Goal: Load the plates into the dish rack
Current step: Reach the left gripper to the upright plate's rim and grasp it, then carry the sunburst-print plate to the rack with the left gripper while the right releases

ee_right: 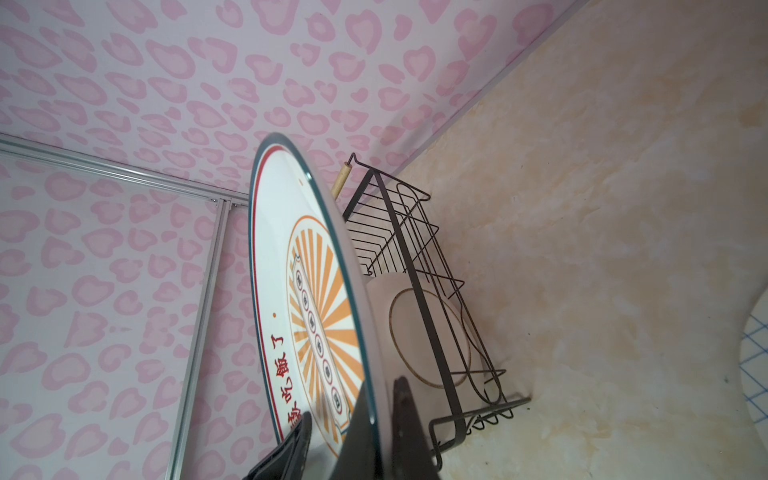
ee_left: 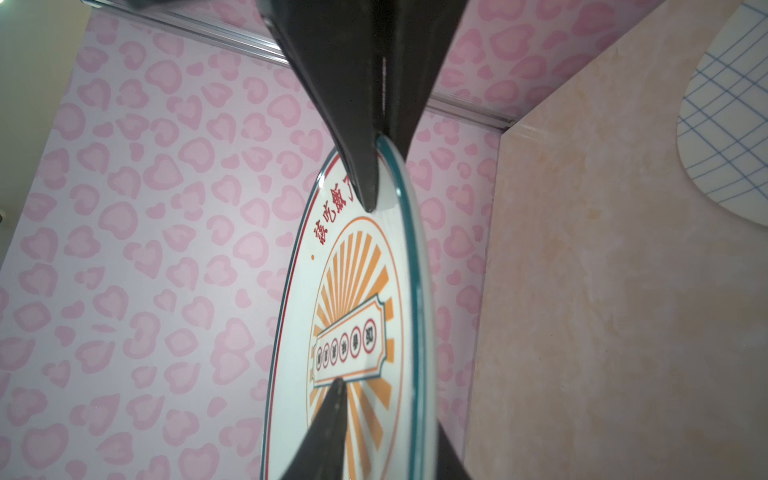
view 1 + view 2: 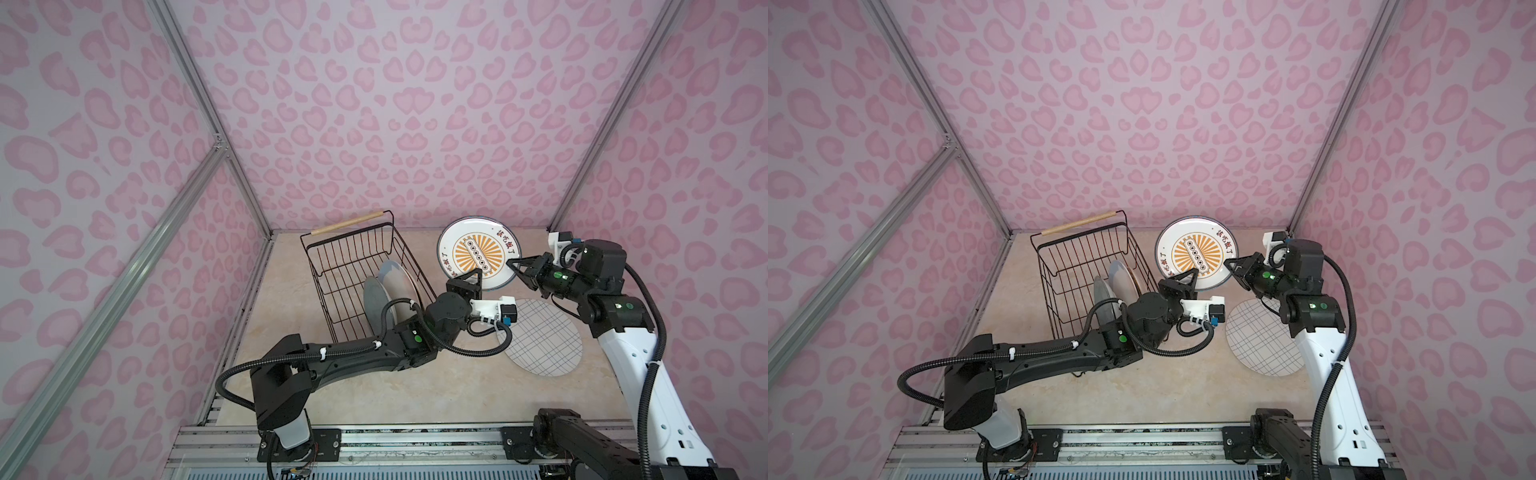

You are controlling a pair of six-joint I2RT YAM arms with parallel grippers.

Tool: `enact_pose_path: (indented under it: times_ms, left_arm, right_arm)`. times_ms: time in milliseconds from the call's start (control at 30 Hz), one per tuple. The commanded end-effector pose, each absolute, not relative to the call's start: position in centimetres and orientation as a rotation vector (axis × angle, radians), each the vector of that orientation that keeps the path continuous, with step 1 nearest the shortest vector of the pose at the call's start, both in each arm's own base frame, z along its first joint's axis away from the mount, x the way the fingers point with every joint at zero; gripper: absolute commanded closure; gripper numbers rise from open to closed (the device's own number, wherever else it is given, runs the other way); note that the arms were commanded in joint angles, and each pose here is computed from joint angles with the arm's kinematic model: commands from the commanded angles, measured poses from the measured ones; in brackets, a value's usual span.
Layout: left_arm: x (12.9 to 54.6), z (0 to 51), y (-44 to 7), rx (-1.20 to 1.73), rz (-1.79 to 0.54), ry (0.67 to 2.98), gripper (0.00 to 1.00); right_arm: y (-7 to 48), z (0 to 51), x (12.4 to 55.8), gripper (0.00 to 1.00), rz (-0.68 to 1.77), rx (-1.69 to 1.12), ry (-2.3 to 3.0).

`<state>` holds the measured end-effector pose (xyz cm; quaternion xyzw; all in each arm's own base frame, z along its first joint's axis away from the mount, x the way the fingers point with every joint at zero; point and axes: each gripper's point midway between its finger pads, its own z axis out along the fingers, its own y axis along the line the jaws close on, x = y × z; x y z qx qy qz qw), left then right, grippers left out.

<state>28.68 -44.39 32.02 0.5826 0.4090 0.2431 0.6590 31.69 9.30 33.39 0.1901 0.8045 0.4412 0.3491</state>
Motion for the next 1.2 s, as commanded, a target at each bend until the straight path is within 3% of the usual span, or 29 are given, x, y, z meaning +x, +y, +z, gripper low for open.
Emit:
enact_pose_path:
  times_ms: [0, 100, 267, 433, 767, 1167]
  left_arm:
    - [29.5, 34.2, -44.0, 1.203, 0.577, 0.954, 0.83]
    - [29.6, 34.2, -44.2, 1.194, 0.583, 0.965, 0.96]
    - [29.4, 34.7, -44.2, 1.15, 0.579, 0.998, 0.96]
    - [29.5, 35.4, -43.7, 1.099, 0.584, 1.042, 0.96]
    - [30.5, 39.9, -39.7, 0.839, 0.489, 1.254, 0.96]
    - [29.5, 46.0, -30.5, 0.474, 0.186, 1.555, 0.96]
  right_arm:
    - [9.6, 33.7, 31.6, 1.0, 1.152, 0.478, 2.081]
    - [9.6, 33.7, 31.6, 1.0, 1.149, 0.472, 2.084]
    - [9.8, 34.2, 31.4, 1.0, 1.156, 0.455, 2.074]
    - [9.9, 35.3, 31.2, 0.51, 1.147, 0.4, 2.051]
    - [10.5, 39.4, 29.8, 0.03, 1.136, 0.254, 1.923]
    - [11.4, 39.3, 28.8, 0.03, 1.032, 0.164, 1.904]
